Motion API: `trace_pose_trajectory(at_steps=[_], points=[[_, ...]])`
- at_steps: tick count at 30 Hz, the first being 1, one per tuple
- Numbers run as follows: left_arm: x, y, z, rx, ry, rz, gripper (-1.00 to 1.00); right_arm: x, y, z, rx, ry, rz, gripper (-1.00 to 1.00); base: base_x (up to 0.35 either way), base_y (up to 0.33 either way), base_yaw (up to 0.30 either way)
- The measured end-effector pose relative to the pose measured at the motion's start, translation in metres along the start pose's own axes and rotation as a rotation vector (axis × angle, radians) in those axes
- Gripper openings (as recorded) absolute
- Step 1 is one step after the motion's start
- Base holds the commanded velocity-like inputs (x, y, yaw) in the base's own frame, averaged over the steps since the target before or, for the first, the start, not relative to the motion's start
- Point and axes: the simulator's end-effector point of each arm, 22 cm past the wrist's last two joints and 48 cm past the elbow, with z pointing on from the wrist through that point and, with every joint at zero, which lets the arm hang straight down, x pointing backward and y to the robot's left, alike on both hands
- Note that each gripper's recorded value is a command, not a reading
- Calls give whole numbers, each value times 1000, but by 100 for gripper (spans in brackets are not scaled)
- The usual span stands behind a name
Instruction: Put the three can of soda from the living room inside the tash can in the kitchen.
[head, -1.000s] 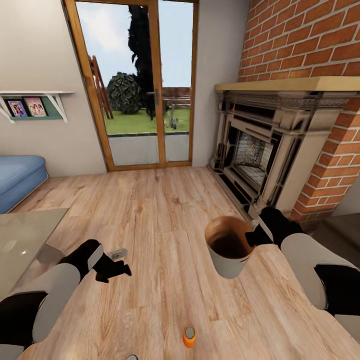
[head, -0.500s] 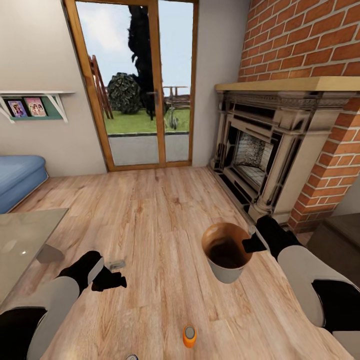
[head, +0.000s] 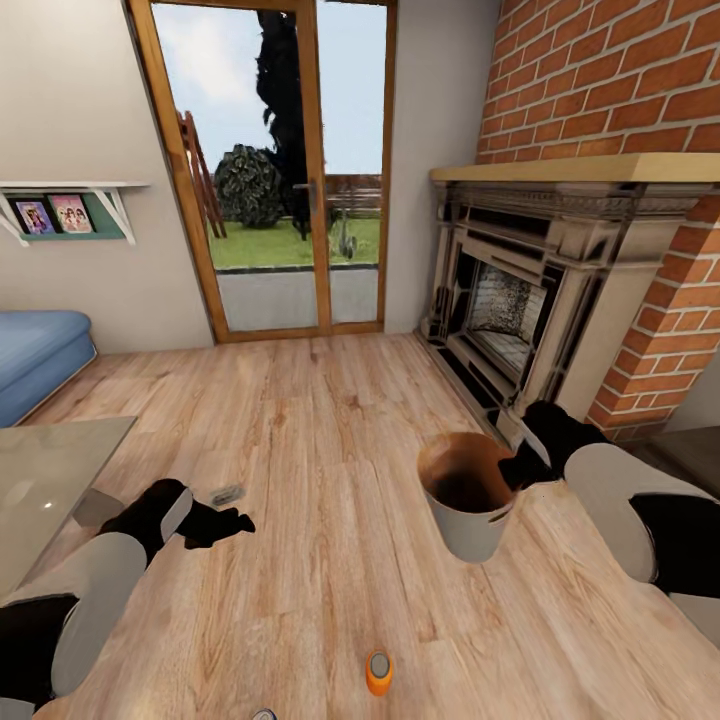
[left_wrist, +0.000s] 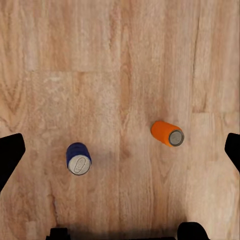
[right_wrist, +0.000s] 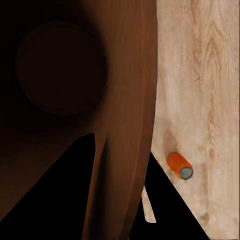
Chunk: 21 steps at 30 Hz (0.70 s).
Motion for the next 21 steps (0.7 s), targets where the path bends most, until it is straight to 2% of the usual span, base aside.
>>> trace_pose_trajectory(at_steps=[2, 3, 5, 6, 7, 10, 12, 14, 17, 21], points=[[0, 1, 1, -2, -7, 1, 100, -16, 27, -11, -132, -48, 80, -100, 0, 0, 0], [1, 3, 2, -4, -9, 1, 100, -30, 27, -21, -137, -88, 81, -100, 0, 0, 0], [6, 5, 5, -8, -8, 1, 100, -60, 4, -48, -31, -184, 26, -100, 0, 0, 0], [9, 7, 7, -12, -6, 1, 100, -60, -4, -48, 12, -182, 4, -100, 0, 0, 0], [10, 8, 8, -14, -4, 0, 100, -51, -5, -39, 25, -150, -7, -100, 0, 0, 0], [18, 11, 9, -21, 6, -2, 100, -34, 10, -27, -38, -96, 19, -100, 0, 0, 0], [19, 11, 7, -25, 10, -2, 100, -43, 14, -36, -55, -118, 27, -100, 0, 0, 0], [22, 12, 5, -27, 15, -2, 100, -59, 6, -54, -24, -168, 14, -100, 0, 0, 0], [22, 11, 1, -29, 18, -3, 100, -57, 4, -56, -11, -155, 5, -100, 0, 0, 0], [27, 13, -3, -35, 28, -4, 100, -60, 6, -63, -27, -158, 15, -100, 0, 0, 0]])
